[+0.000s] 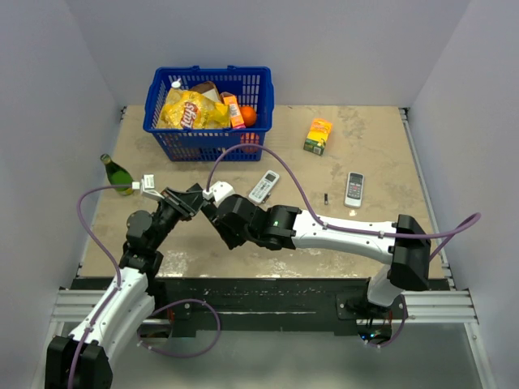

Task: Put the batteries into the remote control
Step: Load the battery cover into the remote control.

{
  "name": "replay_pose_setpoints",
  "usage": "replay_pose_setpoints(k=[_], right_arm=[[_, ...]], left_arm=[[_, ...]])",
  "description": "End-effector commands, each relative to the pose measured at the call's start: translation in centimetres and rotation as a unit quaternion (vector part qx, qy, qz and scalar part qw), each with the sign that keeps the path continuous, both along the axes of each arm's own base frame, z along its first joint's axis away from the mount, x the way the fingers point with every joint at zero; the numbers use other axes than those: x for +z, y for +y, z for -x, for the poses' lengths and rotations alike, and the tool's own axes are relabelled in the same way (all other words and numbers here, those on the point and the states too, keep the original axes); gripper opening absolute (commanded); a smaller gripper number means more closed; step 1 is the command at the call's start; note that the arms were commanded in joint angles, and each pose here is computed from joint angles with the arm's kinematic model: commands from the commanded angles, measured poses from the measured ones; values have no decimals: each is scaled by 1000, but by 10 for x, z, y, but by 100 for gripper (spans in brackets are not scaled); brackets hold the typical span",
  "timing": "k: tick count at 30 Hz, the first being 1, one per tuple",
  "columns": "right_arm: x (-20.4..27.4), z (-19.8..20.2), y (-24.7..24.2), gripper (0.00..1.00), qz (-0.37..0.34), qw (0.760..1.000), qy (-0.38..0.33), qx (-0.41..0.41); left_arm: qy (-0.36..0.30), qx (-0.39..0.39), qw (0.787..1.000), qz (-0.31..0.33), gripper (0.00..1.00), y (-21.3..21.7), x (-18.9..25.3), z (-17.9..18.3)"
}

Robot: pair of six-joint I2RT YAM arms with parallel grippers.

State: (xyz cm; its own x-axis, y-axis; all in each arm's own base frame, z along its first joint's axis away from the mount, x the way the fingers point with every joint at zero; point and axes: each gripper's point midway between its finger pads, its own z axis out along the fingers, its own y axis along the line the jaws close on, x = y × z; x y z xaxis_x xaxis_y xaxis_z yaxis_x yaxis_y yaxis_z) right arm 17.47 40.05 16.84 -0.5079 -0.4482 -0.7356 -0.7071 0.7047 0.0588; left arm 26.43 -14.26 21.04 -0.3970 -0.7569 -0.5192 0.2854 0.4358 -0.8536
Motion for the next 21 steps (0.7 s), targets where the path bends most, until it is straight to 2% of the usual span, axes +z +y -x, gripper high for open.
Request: replay_pose_setpoints(k=[1, 21], right_arm=[[27, -7, 10, 11, -33, 999, -18, -13], [21, -5, 15, 11, -18, 1000, -7, -3]], left_arm=[[-28, -6, 999, 17, 0, -2, 19, 2], [-22, -11, 999, 37, 0, -4, 20, 4]])
